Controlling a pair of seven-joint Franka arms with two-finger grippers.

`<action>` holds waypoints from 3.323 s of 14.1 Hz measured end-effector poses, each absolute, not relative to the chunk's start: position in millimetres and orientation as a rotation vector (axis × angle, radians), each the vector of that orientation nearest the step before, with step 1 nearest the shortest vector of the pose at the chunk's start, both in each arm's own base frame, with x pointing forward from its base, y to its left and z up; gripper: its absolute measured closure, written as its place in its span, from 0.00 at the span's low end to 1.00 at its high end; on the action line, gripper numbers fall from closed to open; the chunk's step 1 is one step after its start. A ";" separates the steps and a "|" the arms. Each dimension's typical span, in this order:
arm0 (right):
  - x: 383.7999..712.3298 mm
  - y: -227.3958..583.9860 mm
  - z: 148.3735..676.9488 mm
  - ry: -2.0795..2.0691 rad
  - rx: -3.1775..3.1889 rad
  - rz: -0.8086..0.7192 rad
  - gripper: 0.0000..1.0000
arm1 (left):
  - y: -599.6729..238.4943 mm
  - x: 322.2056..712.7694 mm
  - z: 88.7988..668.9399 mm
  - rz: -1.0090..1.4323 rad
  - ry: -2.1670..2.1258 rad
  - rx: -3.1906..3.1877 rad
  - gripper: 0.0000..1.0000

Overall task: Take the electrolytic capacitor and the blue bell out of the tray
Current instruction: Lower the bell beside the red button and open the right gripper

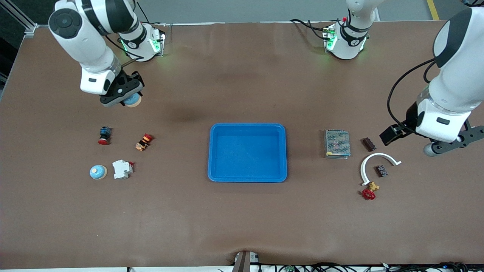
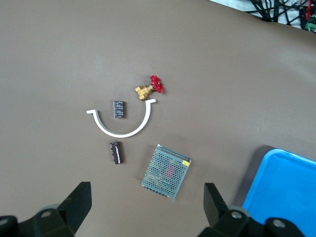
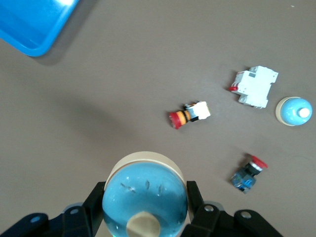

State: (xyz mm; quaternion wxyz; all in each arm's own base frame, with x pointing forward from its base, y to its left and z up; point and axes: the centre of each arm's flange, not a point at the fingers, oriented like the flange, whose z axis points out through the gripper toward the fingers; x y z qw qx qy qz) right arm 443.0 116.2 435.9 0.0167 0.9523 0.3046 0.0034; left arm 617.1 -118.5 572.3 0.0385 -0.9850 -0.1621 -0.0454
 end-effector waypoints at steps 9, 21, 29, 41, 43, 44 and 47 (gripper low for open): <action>480.2 7.2 359.5 1.078 2.910 0.027 0.31 | -98.0 582.7 621.2 -0.078 -0.396 -3.060 0.00; 490.7 -17.8 193.9 1.129 2.883 0.079 0.31 | -86.3 546.9 643.3 -0.048 -0.209 -3.087 0.00; 492.2 -11.9 192.9 1.147 2.879 0.081 0.31 | -77.9 539.0 639.7 -0.020 -0.057 -3.104 0.00; 492.6 -10.8 192.1 1.150 2.879 0.079 0.31 | -62.3 537.5 638.3 -0.009 0.061 -3.102 0.00; 492.1 -10.8 190.5 1.151 2.880 0.075 0.31 | -61.2 537.6 638.3 -0.009 0.058 -3.102 0.00; 491.9 -10.9 190.0 1.151 2.881 0.073 0.31 | -61.2 537.6 638.3 -0.009 0.058 -3.102 0.00; 491.7 -11.6 189.4 1.148 2.882 0.070 0.26 | -61.1 537.6 638.3 -0.009 0.058 -3.102 0.00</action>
